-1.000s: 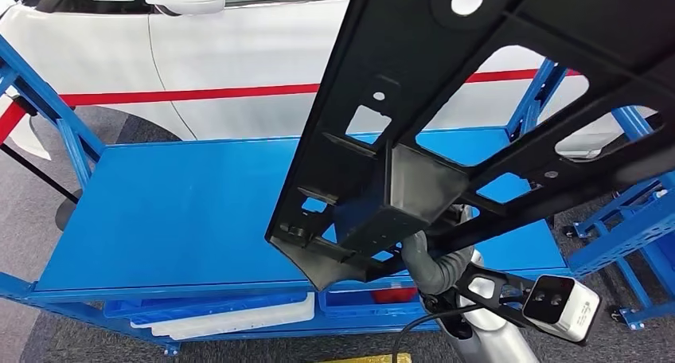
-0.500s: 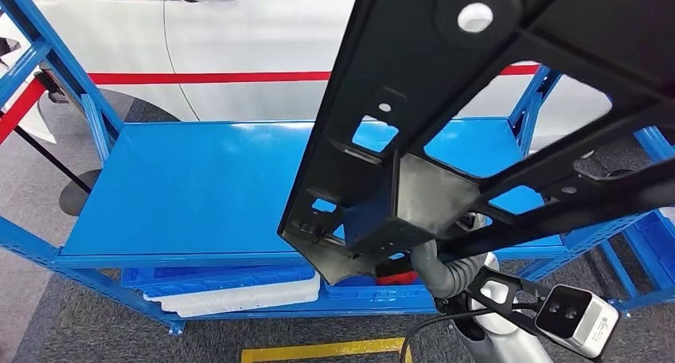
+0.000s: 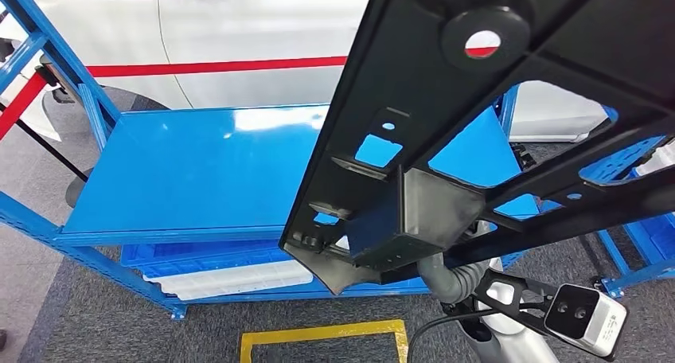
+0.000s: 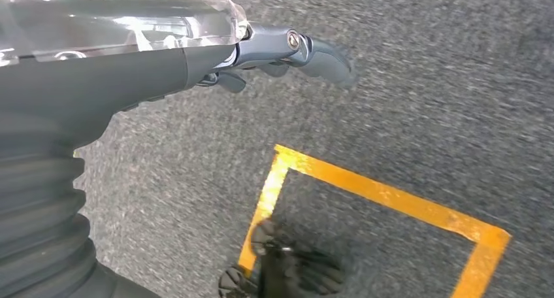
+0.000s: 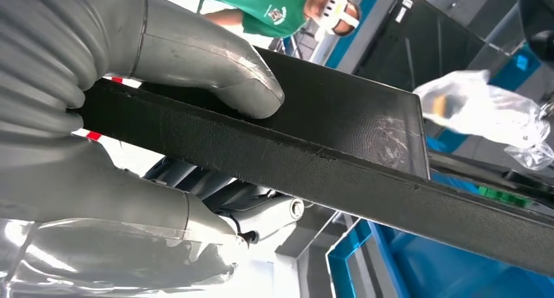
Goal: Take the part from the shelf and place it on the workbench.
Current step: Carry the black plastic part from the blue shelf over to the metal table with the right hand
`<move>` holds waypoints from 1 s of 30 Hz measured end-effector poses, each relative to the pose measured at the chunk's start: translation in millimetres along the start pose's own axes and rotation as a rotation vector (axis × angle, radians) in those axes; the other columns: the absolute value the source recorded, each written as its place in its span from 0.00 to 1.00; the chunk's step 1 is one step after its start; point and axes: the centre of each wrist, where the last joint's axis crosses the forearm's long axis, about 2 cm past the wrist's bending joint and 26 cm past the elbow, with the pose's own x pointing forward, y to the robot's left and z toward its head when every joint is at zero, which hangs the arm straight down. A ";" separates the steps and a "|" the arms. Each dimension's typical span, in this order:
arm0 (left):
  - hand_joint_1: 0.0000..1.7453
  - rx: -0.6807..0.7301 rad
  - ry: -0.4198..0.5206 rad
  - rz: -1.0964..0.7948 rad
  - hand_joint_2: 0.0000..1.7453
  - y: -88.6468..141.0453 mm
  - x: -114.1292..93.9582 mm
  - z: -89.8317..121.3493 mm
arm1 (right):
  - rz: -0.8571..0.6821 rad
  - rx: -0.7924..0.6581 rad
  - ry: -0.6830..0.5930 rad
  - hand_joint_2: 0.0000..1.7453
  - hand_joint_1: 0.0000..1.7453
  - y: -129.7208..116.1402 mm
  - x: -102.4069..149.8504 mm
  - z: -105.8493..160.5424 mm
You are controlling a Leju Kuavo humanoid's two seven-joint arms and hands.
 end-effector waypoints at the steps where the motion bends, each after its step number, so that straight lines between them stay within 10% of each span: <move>1: 0.00 0.000 0.001 0.000 1.00 -0.1 0.0 0.0 | -0.002 -0.001 0.001 1.00 0.98 0.0 -0.1 0.2; 30: 0.00 -0.018 0.041 0.016 1.00 -18.9 -16.2 11.3 | -0.086 0.031 0.034 1.00 0.98 21.0 -1.9 18.9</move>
